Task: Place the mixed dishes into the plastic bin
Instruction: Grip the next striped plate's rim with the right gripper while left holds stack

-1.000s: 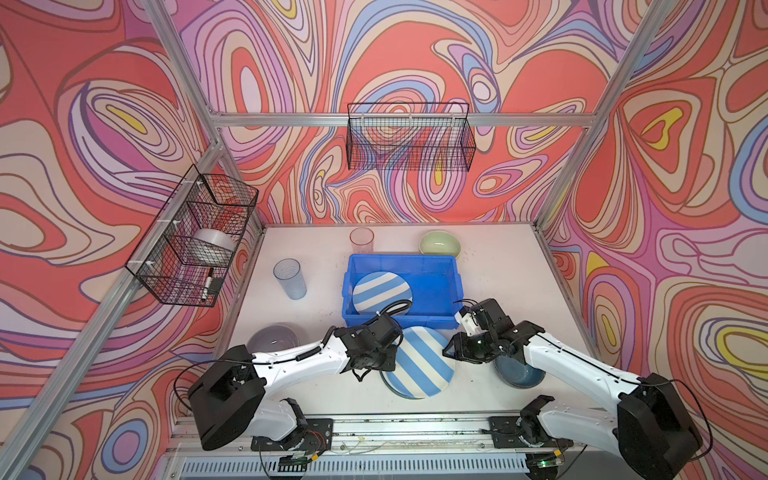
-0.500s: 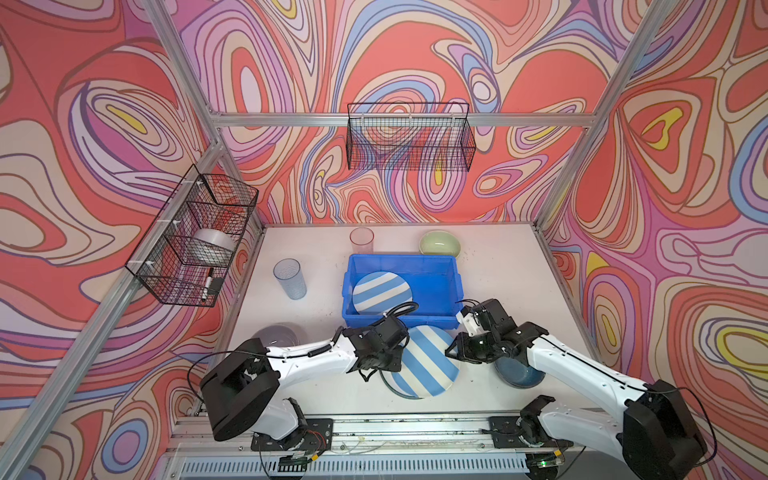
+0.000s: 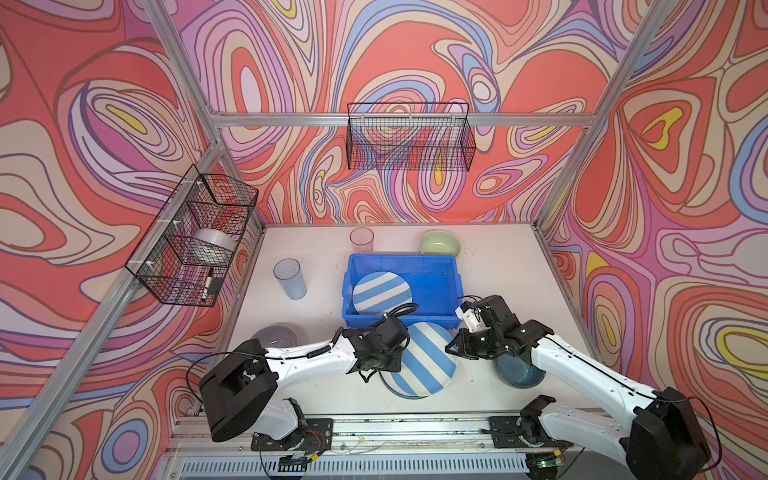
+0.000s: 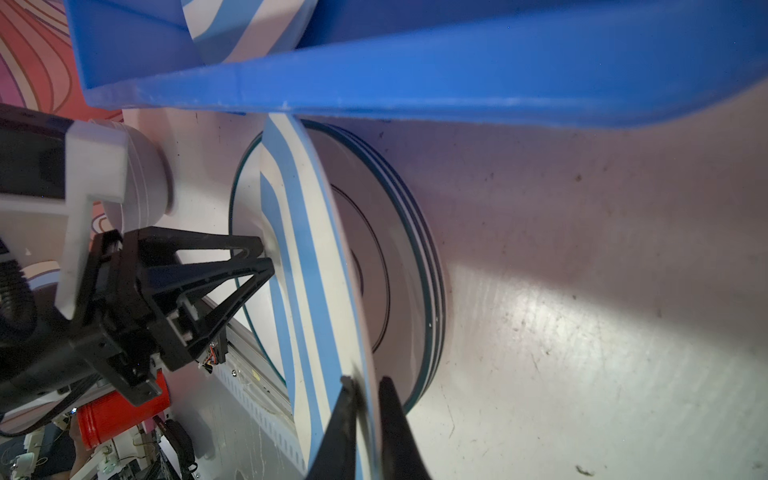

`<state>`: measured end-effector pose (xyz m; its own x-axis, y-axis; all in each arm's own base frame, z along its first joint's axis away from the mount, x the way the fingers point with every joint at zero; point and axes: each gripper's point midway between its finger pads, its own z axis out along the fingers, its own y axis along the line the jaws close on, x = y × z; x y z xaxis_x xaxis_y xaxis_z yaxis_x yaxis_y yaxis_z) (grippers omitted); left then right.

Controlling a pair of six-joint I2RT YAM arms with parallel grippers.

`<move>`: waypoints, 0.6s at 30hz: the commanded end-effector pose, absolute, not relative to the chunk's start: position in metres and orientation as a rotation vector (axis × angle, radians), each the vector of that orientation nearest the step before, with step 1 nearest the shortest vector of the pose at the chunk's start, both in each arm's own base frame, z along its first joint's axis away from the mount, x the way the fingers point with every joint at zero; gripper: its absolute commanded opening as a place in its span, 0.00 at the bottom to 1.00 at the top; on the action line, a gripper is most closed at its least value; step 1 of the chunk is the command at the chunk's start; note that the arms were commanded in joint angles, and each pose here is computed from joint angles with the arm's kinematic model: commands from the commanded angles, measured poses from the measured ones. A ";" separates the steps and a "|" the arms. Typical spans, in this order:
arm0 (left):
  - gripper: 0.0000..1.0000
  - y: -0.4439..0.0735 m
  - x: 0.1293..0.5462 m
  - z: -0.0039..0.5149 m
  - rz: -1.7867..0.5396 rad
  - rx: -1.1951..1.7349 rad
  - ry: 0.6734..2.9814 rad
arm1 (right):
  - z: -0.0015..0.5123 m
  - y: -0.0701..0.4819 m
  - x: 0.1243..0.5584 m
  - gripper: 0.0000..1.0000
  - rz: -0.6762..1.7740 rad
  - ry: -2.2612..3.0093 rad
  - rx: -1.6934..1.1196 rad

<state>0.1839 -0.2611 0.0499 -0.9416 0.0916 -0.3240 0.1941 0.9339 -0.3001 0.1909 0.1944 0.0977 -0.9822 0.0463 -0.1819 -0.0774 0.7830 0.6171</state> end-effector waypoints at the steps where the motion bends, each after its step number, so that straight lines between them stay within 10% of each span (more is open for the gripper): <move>1: 0.37 -0.255 0.186 0.069 -0.463 0.169 2.750 | 0.090 0.185 0.183 0.04 0.892 2.836 -0.046; 18: 0.55 -0.201 0.188 0.129 -0.319 0.089 2.624 | 0.114 0.193 0.172 0.00 0.986 2.850 -0.104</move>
